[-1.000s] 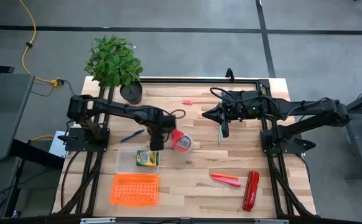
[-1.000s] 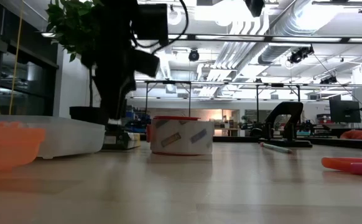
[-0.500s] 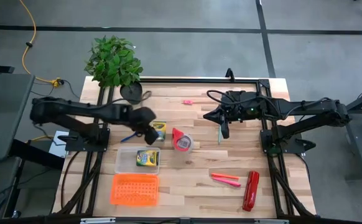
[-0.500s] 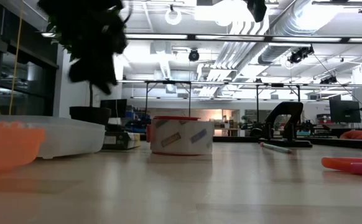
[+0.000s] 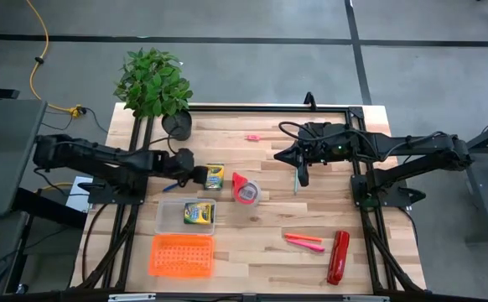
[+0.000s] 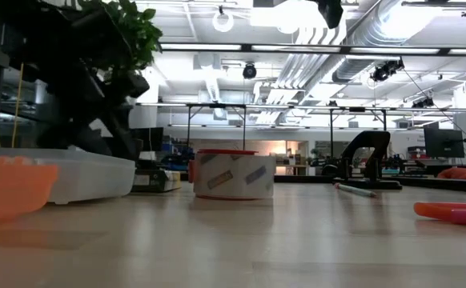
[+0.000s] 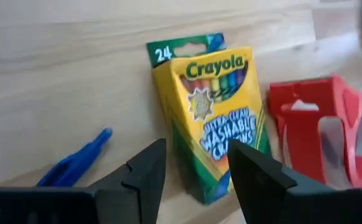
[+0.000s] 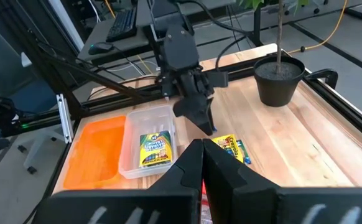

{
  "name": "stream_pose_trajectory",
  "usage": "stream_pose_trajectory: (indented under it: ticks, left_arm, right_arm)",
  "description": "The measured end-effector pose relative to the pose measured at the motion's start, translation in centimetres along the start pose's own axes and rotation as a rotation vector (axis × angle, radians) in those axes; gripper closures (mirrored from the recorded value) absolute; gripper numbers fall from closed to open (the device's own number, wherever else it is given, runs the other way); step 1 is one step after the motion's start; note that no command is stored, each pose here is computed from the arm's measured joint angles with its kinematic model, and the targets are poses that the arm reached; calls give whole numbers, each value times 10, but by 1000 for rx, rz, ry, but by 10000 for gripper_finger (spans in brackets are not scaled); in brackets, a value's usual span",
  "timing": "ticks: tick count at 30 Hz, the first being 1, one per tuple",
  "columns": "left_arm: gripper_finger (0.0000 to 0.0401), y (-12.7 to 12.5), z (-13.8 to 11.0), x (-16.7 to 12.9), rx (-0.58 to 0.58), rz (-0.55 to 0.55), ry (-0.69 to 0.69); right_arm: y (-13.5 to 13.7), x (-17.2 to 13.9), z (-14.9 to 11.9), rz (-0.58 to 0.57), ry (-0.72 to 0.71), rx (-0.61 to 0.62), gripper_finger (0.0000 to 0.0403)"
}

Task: Pack school essentials
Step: Put the yellow crayon box into the orange supply box

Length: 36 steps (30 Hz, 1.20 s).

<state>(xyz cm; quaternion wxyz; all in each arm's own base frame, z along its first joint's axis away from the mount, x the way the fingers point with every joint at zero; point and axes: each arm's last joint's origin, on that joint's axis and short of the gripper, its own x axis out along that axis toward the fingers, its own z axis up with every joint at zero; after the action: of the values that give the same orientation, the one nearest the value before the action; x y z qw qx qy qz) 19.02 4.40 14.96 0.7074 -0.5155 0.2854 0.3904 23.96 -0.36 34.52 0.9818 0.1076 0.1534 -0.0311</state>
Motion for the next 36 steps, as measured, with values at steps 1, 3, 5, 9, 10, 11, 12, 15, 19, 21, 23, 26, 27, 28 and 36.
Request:
stream_pose_trajectory:
  ticks: [1, 3, 5, 9, 10, 11, 12, 15, 19, 21, 23, 26, 27, 28, 36]
  left_arm:
    - [240, -1, 1, 3, 1, -4, -4]
    - [240, -1, 3, 9, -3, 3, -9]
    - [240, 0, 4, 15, -23, 9, -9]
    - [240, -4, 7, 21, -37, -25, -21]
    - [240, -4, 8, 22, -40, -30, -25]
    - [240, -4, 8, 23, -42, -32, -27]
    - [240, -5, 9, 23, -45, -36, -30]
    - [240, -3, 9, 26, -40, -21, -26]
    - [251, -1, 8, 30, -28, -3, 6]
    - [266, 0, 7, 33, -27, 7, 15]
    - [283, 0, 6, 35, -26, 6, 17]
    - [311, -2, 7, 35, -11, -9, 10]
    - [320, -2, 7, 35, -5, -12, 4]
    - [330, -3, 8, 35, 4, -18, -3]
    - [397, -5, 14, 28, 98, -59, -35]
  right_arm:
    - [0, 0, 0, 0, 0, 0, 403]
    - [0, 0, 0, 0, 0, 0, 403]
    - [0, 0, 0, 0, 0, 3, 403]
    - [0, 0, 0, 0, 0, 8, 403]
    - [0, 0, 0, 0, 0, 8, 403]
    - [0, 0, 0, 0, 0, 8, 403]
    - [0, 0, 0, 0, 0, 8, 403]
    - [0, 0, 0, 0, 0, 8, 403]
    - [0, 0, 0, 0, 0, 8, 403]
    - [0, 0, 0, 0, 0, 8, 403]
    - [0, 0, 0, 0, 0, 8, 403]
    - [0, 0, 0, 0, 0, 12, 403]
    - [0, 0, 0, 0, 0, 13, 403]
    - [0, 0, 0, 0, 0, 15, 403]
    - [0, 0, 0, 0, 0, 27, 403]
